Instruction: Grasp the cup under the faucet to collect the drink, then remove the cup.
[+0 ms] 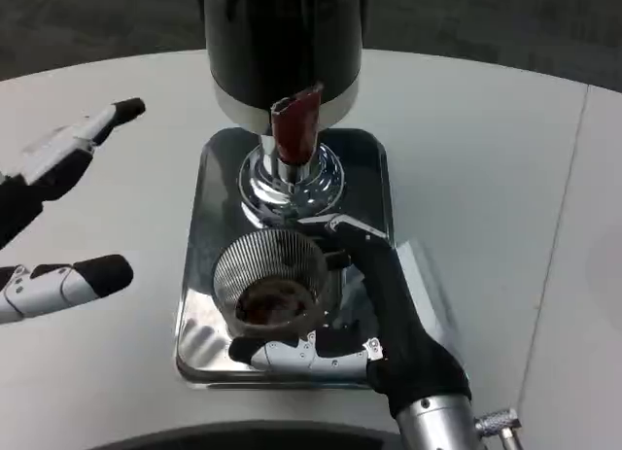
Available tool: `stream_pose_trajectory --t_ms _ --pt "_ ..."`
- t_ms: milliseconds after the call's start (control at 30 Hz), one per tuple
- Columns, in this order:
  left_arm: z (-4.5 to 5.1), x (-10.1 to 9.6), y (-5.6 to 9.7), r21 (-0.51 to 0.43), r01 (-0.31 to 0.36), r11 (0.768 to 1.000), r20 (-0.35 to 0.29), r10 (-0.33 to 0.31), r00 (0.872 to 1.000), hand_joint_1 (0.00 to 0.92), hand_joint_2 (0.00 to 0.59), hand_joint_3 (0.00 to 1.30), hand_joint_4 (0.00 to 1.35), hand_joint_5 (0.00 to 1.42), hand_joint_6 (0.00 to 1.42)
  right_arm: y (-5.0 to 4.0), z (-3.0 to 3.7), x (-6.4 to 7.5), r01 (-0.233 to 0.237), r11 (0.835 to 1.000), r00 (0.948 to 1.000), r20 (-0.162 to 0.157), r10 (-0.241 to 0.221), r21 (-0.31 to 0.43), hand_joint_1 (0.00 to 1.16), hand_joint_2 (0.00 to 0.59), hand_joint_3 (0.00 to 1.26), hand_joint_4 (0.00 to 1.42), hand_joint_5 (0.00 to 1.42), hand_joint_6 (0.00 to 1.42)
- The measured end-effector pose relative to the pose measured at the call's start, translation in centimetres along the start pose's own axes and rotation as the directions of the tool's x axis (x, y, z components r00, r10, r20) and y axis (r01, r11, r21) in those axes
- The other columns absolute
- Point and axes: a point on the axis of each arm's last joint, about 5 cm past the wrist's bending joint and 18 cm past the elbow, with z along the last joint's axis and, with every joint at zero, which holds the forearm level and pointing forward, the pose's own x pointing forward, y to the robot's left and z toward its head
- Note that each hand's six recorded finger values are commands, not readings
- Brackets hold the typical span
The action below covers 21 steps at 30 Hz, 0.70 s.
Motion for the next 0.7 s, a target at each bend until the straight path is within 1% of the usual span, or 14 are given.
stream_pose_trajectory --t_ms 67,133,267,333,400,500,600,700 --pt "-0.01 -0.3 0.0 0.036 0.021 0.999 -0.025 -0.02 0.999 0.0 0.111 0.0 0.0 0.0 0.0 -0.12 0.09 -0.1 -0.005 1.0 1.0 0.001 0.005 0.0 1.14 0.132 0.67 0.87 0.92 1.28" --pt "-0.04 -0.7 -0.2 0.074 0.07 0.995 -0.059 -0.065 0.996 0.0 0.11 0.0 0.0 0.0 0.0 -0.37 0.18 -0.3 -0.009 1.0 0.9999 -0.007 0.009 0.001 1.14 0.132 0.67 0.87 0.92 1.28" --pt "-0.05 -1.2 -0.5 0.109 0.123 0.986 -0.102 -0.112 0.988 0.0 0.103 0.0 0.0 0.0 0.0 -0.83 0.37 -0.7 -0.01 1.0 0.9998 -0.019 0.01 0.005 1.14 0.133 0.67 0.87 0.92 1.28" --pt "0.04 -1.3 -0.8 0.124 0.144 0.982 -0.115 -0.13 0.985 0.0 0.101 0.0 0.0 0.0 0.0 -1.1 0.57 -0.8 -0.009 1.0 0.9998 -0.015 0.009 0.009 1.15 0.133 0.67 0.87 0.92 1.28" --pt "0.24 -1.2 -0.9 0.149 0.174 0.973 -0.125 -0.156 0.98 0.0 0.099 0.0 0.0 0.0 0.0 -1.38 0.85 -0.9 -0.01 1.0 0.9999 -0.005 0.01 0.012 1.15 0.133 0.67 0.88 0.92 1.28" --pt "0.54 -1.2 -1.2 0.17 0.196 0.966 -0.139 -0.173 0.975 0.0 0.095 0.0 0.0 0.0 0.0 -1.69 1.27 -1.1 -0.012 1.0 0.9999 0.012 0.012 0.017 1.15 0.133 0.67 0.88 0.92 1.28" --pt "0.84 -1.3 -1.8 0.186 0.218 0.958 -0.162 -0.189 0.969 0.0 0.092 0.0 0.0 0.0 0.0 -2.0 1.58 -1.3 -0.012 1.0 0.9998 0.015 0.012 0.019 1.15 0.133 0.67 0.88 0.92 1.28" --pt "1.3 -1.4 -3.1 0.199 0.207 0.958 -0.159 -0.177 0.971 0.0 0.09 0.0 0.0 0.0 0.0 -2.25 1.82 -1.7 -0.016 1.0 0.9997 0.016 0.016 0.018 1.15 0.133 0.67 0.88 0.92 1.28"
